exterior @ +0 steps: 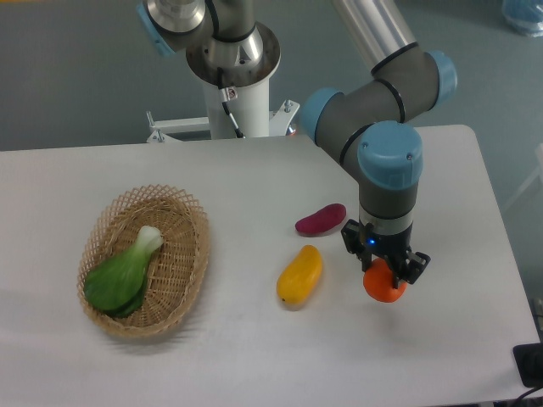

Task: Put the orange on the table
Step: 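Lift the held orange slightly with the gripper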

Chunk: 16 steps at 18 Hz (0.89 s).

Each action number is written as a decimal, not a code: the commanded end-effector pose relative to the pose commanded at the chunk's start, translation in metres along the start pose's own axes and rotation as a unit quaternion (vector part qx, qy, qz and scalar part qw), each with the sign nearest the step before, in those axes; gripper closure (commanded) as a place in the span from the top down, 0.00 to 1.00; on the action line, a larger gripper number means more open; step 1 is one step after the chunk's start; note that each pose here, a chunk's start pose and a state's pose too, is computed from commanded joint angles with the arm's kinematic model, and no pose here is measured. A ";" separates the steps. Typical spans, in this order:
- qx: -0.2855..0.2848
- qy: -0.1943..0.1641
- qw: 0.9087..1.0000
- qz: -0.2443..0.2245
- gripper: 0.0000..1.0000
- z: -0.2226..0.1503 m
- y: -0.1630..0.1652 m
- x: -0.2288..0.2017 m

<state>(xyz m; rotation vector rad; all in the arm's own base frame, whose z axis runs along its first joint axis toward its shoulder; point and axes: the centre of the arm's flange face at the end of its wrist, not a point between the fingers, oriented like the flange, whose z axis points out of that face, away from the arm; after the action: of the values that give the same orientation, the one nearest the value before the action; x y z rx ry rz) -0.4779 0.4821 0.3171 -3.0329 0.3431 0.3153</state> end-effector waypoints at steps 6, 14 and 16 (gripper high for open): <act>0.001 -0.001 1.000 -0.010 0.46 0.001 -0.001 -0.002; -0.003 0.003 1.000 -0.012 0.46 0.010 -0.002 -0.005; -0.006 0.006 1.000 -0.011 0.46 0.014 -0.002 -0.002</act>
<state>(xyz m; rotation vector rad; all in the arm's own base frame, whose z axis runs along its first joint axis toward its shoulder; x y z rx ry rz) -0.4824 0.4856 0.3037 -3.0483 0.3087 0.2986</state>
